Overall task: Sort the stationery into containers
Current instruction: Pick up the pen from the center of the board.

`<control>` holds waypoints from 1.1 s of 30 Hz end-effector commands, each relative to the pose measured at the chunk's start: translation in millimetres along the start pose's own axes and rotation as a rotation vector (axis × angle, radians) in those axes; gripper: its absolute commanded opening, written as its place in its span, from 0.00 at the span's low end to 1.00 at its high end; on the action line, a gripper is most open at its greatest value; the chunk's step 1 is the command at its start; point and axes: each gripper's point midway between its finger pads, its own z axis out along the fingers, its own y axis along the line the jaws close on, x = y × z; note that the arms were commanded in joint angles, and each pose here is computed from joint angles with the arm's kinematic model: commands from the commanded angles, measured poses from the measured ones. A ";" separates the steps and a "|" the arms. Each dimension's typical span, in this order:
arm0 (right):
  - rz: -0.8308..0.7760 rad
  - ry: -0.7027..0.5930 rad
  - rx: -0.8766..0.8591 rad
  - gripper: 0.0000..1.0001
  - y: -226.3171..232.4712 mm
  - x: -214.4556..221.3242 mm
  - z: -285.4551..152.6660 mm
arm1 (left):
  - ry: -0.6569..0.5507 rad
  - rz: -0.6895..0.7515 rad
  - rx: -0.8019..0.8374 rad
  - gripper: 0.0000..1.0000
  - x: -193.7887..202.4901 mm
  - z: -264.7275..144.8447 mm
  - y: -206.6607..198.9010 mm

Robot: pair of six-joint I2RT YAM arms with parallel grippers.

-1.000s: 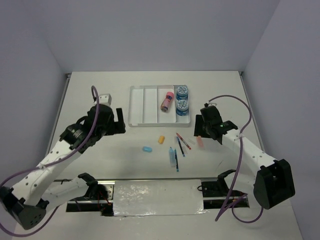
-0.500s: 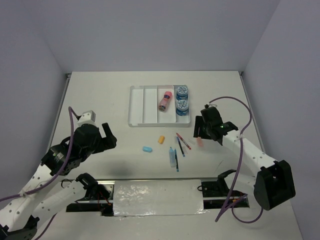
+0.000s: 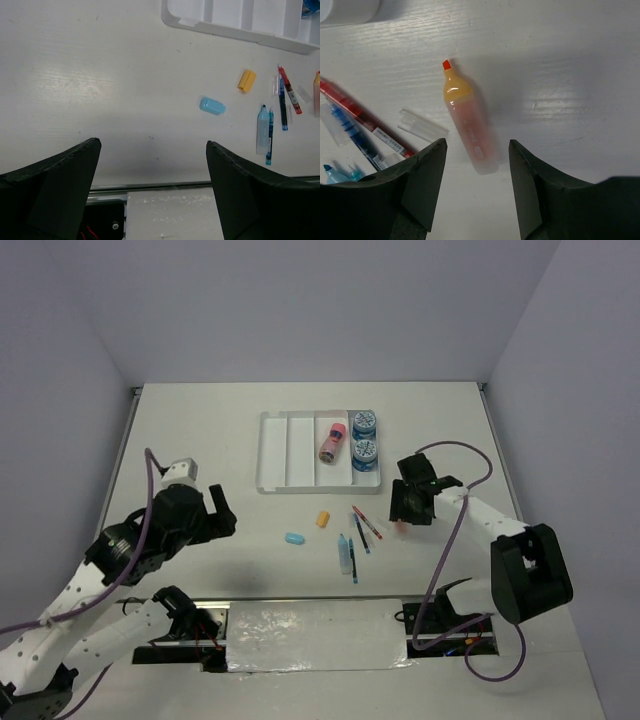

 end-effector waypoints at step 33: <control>0.096 -0.315 -0.212 0.00 10.9 -49.0 -89.1 | 0.148 0.241 0.177 0.94 18.5 147.1 -171.1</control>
